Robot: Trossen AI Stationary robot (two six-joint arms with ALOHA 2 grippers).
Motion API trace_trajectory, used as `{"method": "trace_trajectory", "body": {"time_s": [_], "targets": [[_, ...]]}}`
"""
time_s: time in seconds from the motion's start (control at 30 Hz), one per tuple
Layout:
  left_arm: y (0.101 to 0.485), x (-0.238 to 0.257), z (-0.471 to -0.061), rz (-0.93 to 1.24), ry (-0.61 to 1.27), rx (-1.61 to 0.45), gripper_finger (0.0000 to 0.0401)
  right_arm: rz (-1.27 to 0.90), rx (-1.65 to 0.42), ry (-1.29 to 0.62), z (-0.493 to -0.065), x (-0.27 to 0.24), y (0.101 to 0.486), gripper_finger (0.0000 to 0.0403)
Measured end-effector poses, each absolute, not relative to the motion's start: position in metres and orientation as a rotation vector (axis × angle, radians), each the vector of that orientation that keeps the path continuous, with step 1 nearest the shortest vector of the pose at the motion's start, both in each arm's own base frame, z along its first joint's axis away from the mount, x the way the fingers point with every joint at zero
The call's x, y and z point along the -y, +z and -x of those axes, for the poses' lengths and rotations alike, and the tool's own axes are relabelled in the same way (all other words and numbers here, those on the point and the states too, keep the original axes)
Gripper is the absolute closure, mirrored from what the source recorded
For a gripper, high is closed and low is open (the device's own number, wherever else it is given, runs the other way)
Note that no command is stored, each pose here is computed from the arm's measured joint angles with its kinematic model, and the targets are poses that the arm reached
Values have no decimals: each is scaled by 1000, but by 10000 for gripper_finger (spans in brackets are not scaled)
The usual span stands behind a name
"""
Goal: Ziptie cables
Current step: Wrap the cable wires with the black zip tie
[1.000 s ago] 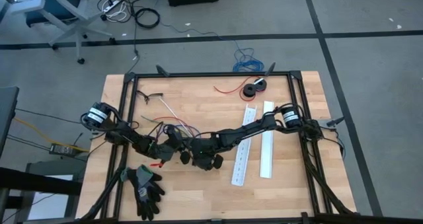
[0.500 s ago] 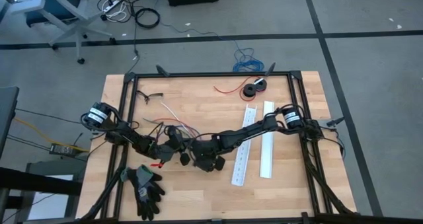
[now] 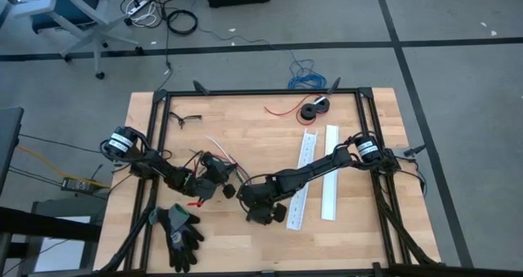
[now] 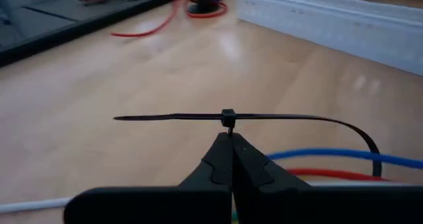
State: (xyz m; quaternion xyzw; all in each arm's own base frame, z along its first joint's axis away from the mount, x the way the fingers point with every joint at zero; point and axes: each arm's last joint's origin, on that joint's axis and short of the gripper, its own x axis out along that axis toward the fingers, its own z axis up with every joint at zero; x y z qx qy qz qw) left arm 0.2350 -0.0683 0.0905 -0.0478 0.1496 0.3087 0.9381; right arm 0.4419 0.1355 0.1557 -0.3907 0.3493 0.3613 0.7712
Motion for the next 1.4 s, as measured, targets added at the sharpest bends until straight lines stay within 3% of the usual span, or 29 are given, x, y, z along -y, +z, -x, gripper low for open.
{"method": "trace_trajectory", "body": {"time_s": [0.33,0.53,1.17,1.4], "targets": [[92,57,-235,58,790,-256,401,840,-774,811,-435,-151,156,403],[95,57,-237,84,784,-232,401,808,-811,759,-435,-148,155,400],[95,59,-238,132,718,-239,401,766,-850,681,-437,-140,156,275],[94,60,-239,142,686,-251,401,794,-1043,492,-426,-119,167,276]]}}
